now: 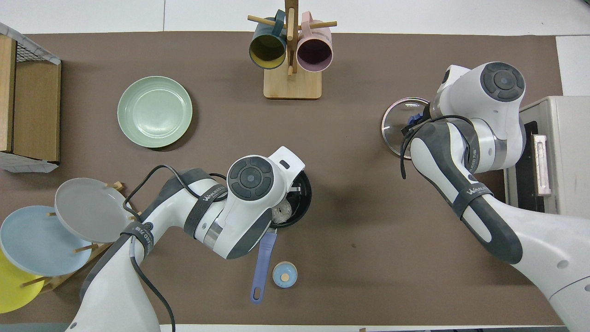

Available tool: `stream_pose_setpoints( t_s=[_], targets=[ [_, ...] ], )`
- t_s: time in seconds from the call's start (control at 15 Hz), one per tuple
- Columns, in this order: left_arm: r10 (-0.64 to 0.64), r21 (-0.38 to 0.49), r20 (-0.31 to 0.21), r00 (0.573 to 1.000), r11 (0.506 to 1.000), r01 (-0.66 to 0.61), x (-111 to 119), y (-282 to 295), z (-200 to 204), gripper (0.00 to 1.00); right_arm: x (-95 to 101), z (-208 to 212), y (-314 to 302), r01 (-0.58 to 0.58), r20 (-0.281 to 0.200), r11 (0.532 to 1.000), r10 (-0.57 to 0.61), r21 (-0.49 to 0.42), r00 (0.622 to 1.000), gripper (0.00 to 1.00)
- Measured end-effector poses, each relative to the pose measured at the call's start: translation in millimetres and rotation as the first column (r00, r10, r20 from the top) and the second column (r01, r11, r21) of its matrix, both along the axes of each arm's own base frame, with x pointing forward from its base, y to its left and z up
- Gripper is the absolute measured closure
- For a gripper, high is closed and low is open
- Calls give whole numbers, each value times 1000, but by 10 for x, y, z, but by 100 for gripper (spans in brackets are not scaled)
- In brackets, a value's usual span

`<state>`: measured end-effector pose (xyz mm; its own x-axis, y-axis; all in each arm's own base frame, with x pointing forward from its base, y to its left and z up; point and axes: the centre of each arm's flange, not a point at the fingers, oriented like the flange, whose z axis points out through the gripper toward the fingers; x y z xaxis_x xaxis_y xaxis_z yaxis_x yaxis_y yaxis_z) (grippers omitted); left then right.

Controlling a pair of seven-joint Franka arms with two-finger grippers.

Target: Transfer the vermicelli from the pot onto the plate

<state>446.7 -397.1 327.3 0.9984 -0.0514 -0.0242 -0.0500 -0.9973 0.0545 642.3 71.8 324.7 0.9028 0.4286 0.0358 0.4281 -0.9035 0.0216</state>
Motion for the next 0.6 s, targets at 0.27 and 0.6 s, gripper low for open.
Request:
stream_pose_setpoints(
  t_s=[0.27, 0.6],
  targets=[
    [-8, -2, 4, 1000, 1000, 8, 29, 13, 15, 77, 6, 41, 0, 3, 3, 1000, -3, 0, 1000, 0],
    [11, 7, -10, 1000, 1000, -11, 169, 80, 512, 81, -17, 752, -1, 19, -55, 1000, -19, -9, 998, 0]
  ],
)
